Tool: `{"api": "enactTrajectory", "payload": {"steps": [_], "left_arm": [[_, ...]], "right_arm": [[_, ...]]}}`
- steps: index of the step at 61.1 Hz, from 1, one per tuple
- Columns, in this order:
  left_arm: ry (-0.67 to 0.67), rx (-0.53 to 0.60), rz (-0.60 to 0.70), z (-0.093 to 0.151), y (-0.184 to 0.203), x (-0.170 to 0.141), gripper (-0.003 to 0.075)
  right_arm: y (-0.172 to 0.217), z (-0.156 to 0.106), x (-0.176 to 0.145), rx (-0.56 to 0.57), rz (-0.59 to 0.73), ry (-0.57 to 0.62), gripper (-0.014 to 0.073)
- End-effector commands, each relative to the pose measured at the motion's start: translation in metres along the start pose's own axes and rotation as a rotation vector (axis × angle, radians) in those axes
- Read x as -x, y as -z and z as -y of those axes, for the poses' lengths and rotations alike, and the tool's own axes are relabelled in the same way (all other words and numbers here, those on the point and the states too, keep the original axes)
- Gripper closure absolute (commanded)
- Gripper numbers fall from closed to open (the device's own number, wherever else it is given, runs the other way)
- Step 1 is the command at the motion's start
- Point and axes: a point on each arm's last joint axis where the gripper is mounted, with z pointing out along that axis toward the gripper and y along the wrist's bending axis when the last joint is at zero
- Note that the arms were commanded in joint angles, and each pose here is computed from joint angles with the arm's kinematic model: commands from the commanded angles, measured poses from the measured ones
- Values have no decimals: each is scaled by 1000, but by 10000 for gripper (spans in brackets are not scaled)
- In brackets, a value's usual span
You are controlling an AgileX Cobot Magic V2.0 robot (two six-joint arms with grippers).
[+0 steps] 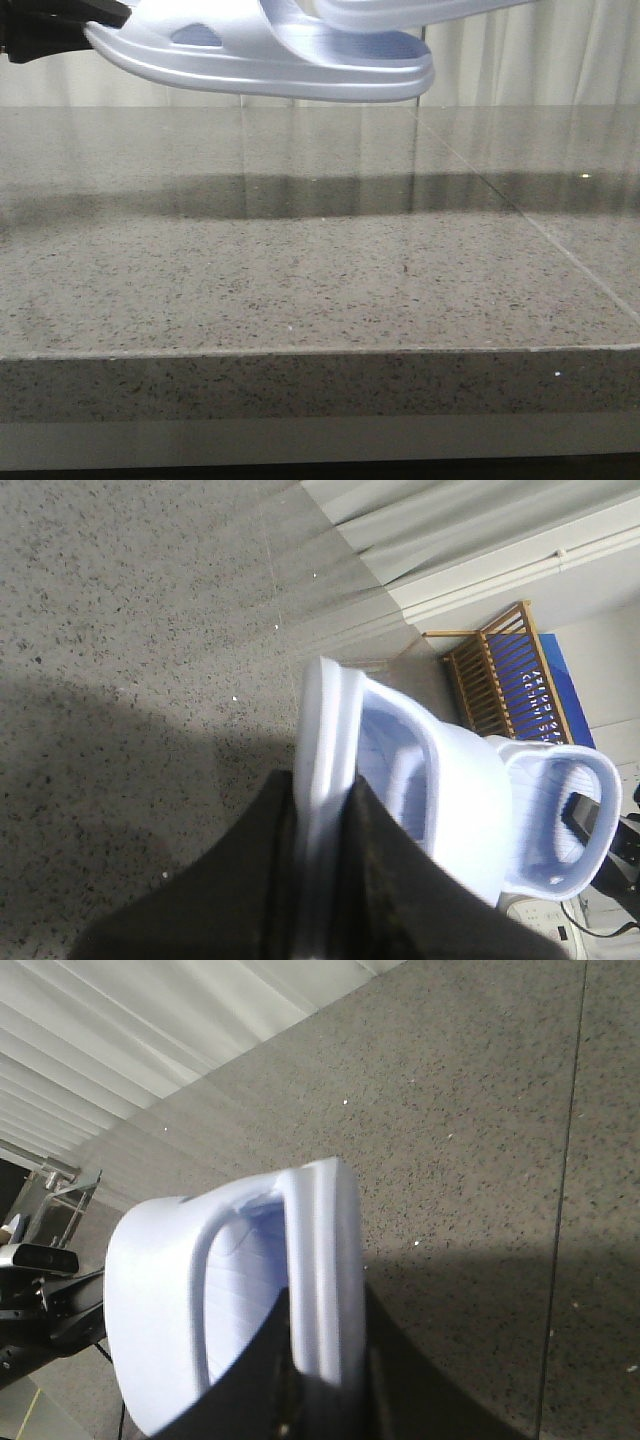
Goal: Insert blue slippers together front up
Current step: 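Bring the right gripper's slipper toward the left, nesting it onto the first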
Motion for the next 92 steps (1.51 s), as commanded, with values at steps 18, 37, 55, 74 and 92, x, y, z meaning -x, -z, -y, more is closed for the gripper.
{"api": "enactTrajectory", "payload": {"steps": [18,37,55,74,92], "left_arm": [[13,-104,81,24,3,11,741],[13,-104,82,24,3,11,741],[-1,-91,65,23,3,10,741],[-12,-85,49,22,3,8,741],[-13,-92,45,23,3,8,741]], "right_arm": [[-71,-33,-14,73,6,-15,661],[-125,-32,-44,113,-117,-119,661],[-125,-32,-45,171,-152,-137,661],[-125,-33,-43,236,-135,-94,661],[-147,-20,-56,278,-206,-160,661]]}}
